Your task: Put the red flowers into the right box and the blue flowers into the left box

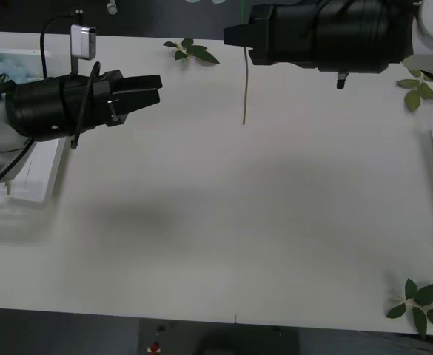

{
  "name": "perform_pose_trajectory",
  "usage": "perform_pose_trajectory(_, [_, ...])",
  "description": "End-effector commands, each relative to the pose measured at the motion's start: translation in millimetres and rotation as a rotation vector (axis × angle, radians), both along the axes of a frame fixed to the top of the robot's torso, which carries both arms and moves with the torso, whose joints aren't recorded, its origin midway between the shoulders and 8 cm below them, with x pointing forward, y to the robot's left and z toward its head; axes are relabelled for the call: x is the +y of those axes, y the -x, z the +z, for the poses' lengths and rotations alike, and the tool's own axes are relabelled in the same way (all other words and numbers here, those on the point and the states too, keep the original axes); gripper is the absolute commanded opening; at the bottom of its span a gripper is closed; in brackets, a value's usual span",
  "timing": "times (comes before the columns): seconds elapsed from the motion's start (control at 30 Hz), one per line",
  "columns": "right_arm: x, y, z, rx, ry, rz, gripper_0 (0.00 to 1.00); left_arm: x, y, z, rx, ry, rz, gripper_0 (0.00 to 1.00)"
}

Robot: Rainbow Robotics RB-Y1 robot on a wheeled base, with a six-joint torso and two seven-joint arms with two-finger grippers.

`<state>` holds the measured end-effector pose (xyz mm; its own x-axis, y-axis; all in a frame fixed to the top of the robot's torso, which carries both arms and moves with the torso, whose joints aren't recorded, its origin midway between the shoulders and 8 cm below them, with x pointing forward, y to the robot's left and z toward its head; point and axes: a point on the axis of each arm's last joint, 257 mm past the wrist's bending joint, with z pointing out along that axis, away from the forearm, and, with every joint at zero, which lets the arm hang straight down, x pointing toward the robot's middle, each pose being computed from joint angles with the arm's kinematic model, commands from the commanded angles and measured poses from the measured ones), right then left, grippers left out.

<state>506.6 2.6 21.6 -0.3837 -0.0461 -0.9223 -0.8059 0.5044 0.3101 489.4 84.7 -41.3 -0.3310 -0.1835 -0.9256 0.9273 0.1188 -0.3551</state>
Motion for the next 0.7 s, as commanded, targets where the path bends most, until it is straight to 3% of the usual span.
perform_pose_trajectory(0.03, [24.8, -1.6, 18.0, -0.006, -0.034, 0.014, 0.00, -29.5, -2.2, 29.9, -0.062, 0.033, -0.024, 1.00])
perform_pose_trajectory(0.7, [86.4, -17.8, 6.7, 0.012, -0.047, 0.012, 0.00, -75.4, -4.5, 8.9, -0.018, -0.008, -0.033, 1.00])
